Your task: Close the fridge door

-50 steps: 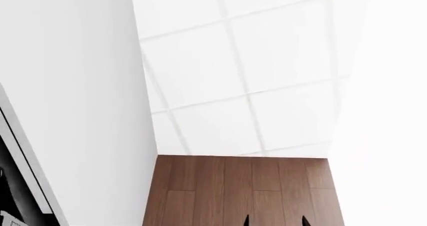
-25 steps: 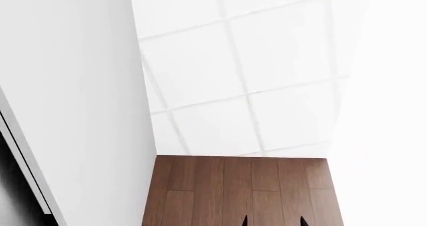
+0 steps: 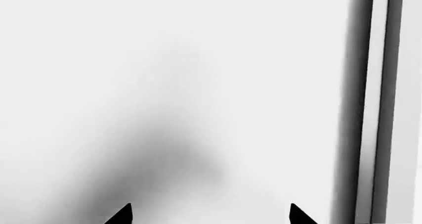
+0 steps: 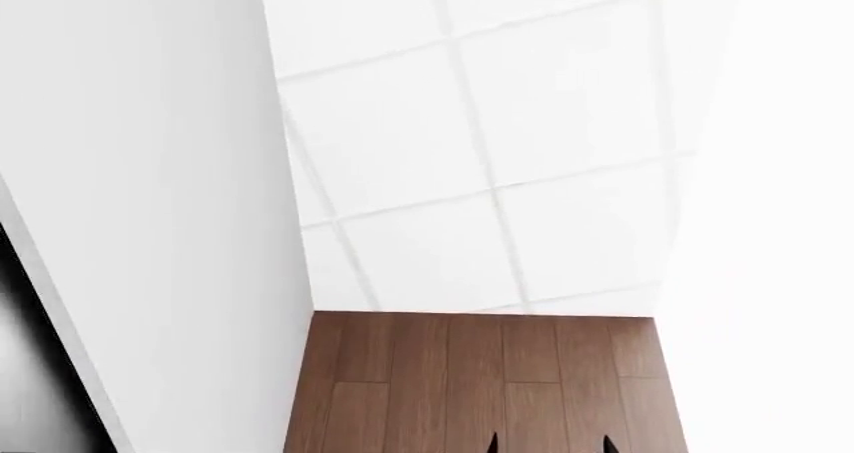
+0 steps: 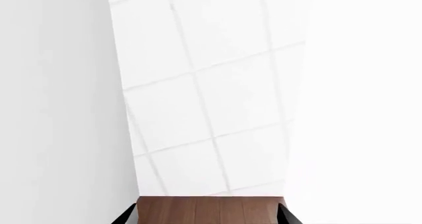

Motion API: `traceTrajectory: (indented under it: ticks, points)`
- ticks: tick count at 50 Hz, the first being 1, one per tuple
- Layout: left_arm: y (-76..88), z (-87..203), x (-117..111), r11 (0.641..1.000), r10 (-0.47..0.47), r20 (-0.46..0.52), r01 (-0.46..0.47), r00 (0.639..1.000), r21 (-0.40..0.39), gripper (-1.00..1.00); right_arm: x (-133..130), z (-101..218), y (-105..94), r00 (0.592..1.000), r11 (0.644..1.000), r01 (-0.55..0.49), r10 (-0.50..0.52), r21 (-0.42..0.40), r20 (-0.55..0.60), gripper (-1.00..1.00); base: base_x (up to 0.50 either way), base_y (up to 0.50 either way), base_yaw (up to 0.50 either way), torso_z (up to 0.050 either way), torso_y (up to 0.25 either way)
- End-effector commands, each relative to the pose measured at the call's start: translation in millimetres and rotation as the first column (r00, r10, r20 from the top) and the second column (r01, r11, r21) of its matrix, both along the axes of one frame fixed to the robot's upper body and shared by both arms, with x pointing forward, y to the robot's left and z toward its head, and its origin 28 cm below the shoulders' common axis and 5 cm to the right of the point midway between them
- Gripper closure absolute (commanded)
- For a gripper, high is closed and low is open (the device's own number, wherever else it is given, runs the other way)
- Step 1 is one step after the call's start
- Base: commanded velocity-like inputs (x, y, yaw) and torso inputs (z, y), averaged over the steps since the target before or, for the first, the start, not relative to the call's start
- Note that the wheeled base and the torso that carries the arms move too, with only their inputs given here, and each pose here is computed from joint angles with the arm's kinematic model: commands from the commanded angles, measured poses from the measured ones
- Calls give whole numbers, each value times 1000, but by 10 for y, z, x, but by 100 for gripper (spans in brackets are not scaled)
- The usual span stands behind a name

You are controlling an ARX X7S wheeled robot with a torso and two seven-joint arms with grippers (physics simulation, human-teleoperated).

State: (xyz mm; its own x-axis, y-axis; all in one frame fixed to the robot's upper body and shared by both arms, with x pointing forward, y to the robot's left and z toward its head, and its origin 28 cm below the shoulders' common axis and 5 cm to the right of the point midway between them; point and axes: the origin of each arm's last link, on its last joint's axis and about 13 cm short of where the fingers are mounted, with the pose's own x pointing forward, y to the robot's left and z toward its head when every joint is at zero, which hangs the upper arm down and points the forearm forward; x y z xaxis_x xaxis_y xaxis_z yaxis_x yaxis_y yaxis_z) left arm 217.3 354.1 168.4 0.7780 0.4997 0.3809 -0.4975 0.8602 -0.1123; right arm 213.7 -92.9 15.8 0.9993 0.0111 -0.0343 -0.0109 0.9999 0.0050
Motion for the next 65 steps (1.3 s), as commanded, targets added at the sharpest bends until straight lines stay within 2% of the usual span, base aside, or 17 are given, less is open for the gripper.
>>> traceTrajectory:
  ticks: [1, 10, 14, 20, 42, 52, 56, 59, 62, 63, 64, 65]
  points:
    - [195, 443, 165, 994, 70, 83, -77, 994, 82, -100, 20, -9, 4, 1000, 1000, 2, -2, 1, 0, -100, 0, 0, 0, 0, 0]
    - [327, 854, 460, 983, 97, 103, -112, 990, 148, -100, 47, -33, 12, 1000, 1000, 4, -4, -1, -1, -100, 0, 0, 0, 0, 0]
    - [391, 1055, 640, 982, 101, 102, -116, 990, 146, -100, 61, -51, 11, 1000, 1000, 6, -6, -1, -2, -100, 0, 0, 0, 0, 0]
    - [468, 1220, 793, 977, 125, 101, -140, 987, 160, -100, 74, -63, 11, 1000, 1000, 8, -8, 0, -3, -100, 0, 0, 0, 0, 0]
    - [669, 1595, 1111, 954, 191, 78, -204, 978, 218, -100, 130, -101, 44, 1000, 1000, 11, -11, 3, -5, -100, 0, 0, 0, 3, 0]
    - [729, 1959, 1288, 938, 221, 97, -239, 970, 250, -100, 171, -126, 61, 1000, 1000, 14, -14, 7, -5, -100, 0, 0, 0, 0, 0]
    - [720, 2084, 1344, 932, 223, 116, -246, 968, 267, -100, 201, -140, 71, 1000, 1000, 15, -15, 11, -5, -100, 0, 0, 0, 0, 0]
    - [666, 2068, 1344, 936, 193, 122, -220, 974, 274, -100, 211, -130, 77, 1000, 1000, 15, -15, 14, -4, -100, 0, 0, 0, 0, 0]
    - [504, 1863, 1238, 950, 96, 106, -123, 990, 286, -100, 211, -135, 79, 1000, 1000, 16, -16, 17, -3, -100, 0, 0, 0, 0, 0]
    - [433, 1642, 1154, 967, 43, 66, -58, 997, 248, -100, 202, -135, 80, 1000, 1000, 16, -16, 16, -3, -100, 0, 0, 0, 0, 0]
    - [309, 1645, 1048, 964, -6, 104, -22, 995, 267, -100, 200, -132, 81, 1000, 1000, 16, -16, 17, -4, -100, 0, 0, 0, 0, 0]
    - [239, 1416, 905, 975, -35, 77, 17, 996, 221, -100, 188, -125, 83, 1000, 1000, 16, -16, 17, -4, -100, 0, 0, 0, 0, 0]
